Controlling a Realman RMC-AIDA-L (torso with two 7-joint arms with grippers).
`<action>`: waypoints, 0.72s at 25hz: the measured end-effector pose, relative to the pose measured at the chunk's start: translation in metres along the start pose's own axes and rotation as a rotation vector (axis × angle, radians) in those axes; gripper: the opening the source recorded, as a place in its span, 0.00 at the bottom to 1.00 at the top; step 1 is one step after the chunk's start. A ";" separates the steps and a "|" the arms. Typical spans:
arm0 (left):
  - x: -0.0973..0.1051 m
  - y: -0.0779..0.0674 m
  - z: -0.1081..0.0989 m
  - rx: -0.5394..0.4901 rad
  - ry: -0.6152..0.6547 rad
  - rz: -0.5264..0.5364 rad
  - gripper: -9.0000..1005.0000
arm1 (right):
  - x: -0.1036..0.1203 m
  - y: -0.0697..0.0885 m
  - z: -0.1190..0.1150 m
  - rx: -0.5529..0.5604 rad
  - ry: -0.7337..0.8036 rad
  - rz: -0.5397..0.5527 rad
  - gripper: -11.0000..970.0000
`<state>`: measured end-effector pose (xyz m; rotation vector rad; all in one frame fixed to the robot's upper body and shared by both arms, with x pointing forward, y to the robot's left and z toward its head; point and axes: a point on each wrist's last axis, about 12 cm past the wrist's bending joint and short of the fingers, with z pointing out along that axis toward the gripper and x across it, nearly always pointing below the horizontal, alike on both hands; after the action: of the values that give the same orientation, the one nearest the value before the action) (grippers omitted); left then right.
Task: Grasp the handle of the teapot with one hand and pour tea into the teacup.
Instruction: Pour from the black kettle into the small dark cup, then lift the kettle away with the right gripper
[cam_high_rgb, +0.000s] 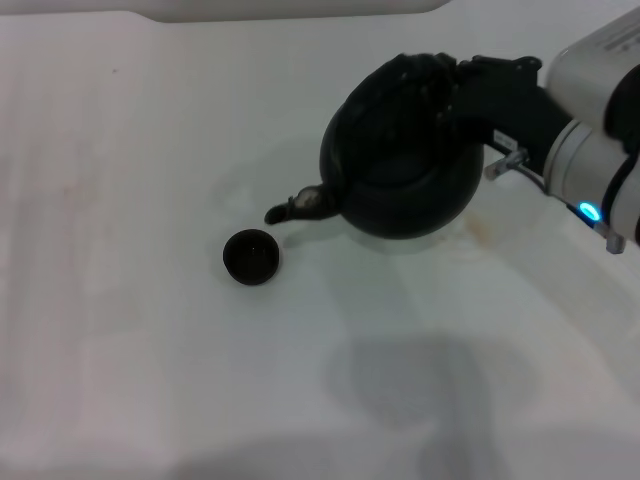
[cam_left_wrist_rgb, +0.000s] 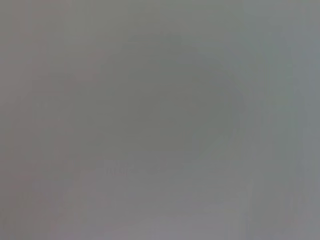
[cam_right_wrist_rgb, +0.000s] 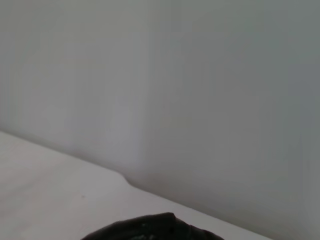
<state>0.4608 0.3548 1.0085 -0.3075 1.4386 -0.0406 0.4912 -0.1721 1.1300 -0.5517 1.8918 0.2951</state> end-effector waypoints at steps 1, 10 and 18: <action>0.000 0.000 0.000 0.002 0.001 0.000 0.87 | 0.000 0.002 0.000 -0.005 0.003 -0.013 0.20; 0.001 -0.003 -0.001 0.011 0.005 -0.004 0.87 | -0.003 0.013 0.006 -0.033 0.009 -0.094 0.20; 0.002 -0.006 -0.001 0.015 0.004 -0.016 0.87 | -0.008 0.016 0.018 -0.053 0.005 -0.138 0.20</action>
<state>0.4613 0.3482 1.0077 -0.3064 1.4394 -0.0653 0.4998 -0.1486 1.1299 -0.7156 1.8447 0.2541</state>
